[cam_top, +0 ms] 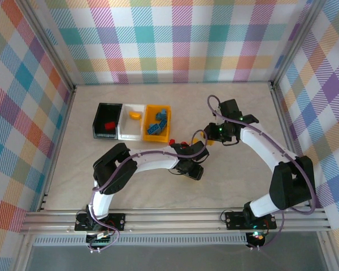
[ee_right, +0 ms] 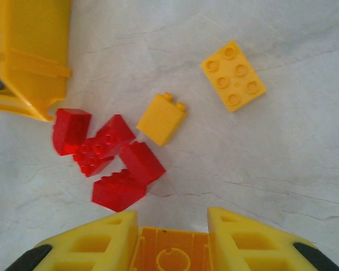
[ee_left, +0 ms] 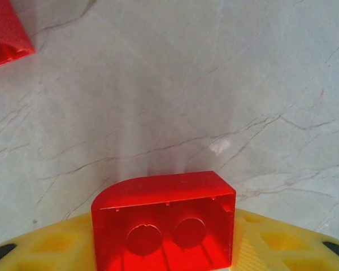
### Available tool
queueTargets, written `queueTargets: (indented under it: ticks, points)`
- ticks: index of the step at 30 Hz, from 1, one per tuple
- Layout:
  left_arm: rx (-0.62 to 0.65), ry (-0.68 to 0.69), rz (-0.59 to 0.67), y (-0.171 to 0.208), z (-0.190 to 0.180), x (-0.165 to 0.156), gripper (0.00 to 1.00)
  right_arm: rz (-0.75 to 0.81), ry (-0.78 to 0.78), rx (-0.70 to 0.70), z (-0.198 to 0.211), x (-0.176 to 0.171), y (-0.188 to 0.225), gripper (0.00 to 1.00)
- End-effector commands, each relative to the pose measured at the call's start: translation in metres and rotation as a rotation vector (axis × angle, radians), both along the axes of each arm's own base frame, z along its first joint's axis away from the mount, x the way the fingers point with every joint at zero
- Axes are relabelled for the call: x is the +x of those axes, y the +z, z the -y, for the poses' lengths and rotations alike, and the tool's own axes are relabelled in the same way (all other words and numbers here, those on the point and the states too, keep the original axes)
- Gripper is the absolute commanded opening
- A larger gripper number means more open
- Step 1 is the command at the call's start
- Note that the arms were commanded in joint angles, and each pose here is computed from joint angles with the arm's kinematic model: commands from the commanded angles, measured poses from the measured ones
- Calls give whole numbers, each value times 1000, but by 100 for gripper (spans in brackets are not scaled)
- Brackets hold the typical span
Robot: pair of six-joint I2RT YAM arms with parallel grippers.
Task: Sort the legos into containers by color
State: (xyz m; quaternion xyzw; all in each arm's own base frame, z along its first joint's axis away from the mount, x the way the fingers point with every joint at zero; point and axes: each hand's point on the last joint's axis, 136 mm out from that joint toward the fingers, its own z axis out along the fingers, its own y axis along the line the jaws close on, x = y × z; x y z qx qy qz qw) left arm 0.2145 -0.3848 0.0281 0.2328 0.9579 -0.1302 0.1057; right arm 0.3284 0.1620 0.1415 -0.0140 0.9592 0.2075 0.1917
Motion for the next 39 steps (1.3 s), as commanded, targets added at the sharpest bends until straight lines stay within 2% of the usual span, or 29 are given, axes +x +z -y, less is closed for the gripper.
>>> queueTargets:
  ticks: [1, 9, 13, 20, 26, 29, 33, 35, 36, 39]
  points:
    - [-11, 44, 48, 32, -26, 5, 52, 57, 62, 123, -27, 0, 33, 31]
    - [-32, 188, 110, 72, -105, 19, 51, 104, 222, 289, -106, 18, 67, 31]
    - [-38, 302, 140, 91, -159, 25, 52, 128, 308, 346, -156, 33, 81, 31]
    - [-45, 546, 190, 128, -260, 56, 55, 121, 447, 458, -251, 61, 76, 30]
    - [-71, 773, 228, 150, -334, 98, 56, 94, 498, 525, -310, 83, 59, 30]
    - [-86, 835, 234, 151, -355, 125, 56, 80, 509, 543, -331, 93, 45, 29]
    - [-85, 872, 200, 140, -371, 146, 58, 73, 511, 549, -349, 105, 25, 29]
    - [-77, 886, 173, 128, -376, 146, 69, 63, 499, 562, -356, 111, 15, 29]
    - [-62, 902, 164, 122, -380, 144, 75, 67, 494, 567, -358, 114, 13, 31]
    - [-56, 950, 133, 105, -389, 143, 79, 98, 468, 574, -361, 126, 9, 48]
